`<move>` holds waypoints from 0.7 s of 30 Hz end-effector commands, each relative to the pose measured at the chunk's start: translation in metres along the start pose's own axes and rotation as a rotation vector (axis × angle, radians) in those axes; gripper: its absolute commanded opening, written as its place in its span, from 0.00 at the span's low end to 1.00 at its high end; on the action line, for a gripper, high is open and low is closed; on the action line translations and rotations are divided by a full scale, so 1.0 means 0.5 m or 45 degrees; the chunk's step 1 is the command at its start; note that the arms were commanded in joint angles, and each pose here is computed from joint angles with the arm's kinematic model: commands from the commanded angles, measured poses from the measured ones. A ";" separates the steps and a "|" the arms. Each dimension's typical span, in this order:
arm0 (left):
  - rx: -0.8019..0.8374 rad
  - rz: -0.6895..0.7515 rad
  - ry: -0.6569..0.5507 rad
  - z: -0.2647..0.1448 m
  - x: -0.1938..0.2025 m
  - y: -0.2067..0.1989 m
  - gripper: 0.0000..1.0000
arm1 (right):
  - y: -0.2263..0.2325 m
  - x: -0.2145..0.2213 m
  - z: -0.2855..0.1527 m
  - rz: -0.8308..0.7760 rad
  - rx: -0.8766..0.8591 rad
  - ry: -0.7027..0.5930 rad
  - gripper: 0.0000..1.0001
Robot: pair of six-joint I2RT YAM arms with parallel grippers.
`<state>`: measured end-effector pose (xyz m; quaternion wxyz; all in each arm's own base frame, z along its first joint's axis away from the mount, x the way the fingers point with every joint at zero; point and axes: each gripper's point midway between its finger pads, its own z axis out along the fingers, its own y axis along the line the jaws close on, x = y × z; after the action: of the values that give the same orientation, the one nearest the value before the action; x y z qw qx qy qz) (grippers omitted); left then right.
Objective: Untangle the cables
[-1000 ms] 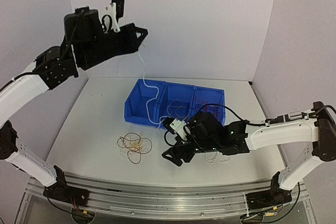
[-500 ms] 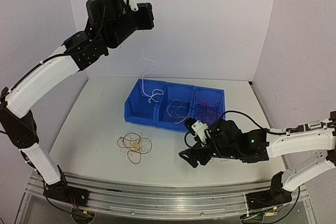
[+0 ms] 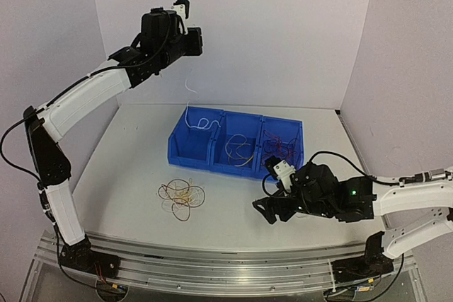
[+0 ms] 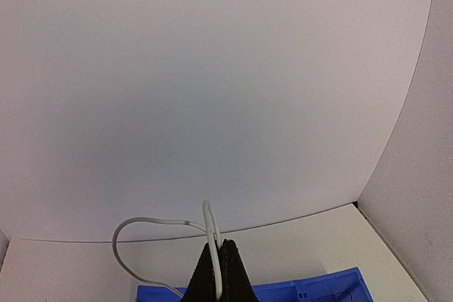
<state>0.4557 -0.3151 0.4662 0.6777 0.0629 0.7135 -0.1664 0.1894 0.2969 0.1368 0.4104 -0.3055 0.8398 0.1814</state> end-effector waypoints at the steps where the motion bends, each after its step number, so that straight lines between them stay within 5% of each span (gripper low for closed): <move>1: -0.026 -0.036 0.024 0.028 0.004 0.031 0.00 | -0.021 0.000 -0.011 0.045 0.058 -0.022 0.94; 8: -0.054 -0.013 0.137 0.069 0.082 0.069 0.00 | -0.042 0.008 -0.024 0.053 0.111 -0.030 0.94; 21: 0.236 0.017 0.589 0.081 0.404 0.008 0.00 | -0.087 0.020 -0.051 0.089 0.230 -0.053 0.96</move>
<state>0.4917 -0.3304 0.2966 0.5307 0.1325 0.8208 -0.1649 0.1942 0.2578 0.1373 0.4328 -0.2585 0.8523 0.1393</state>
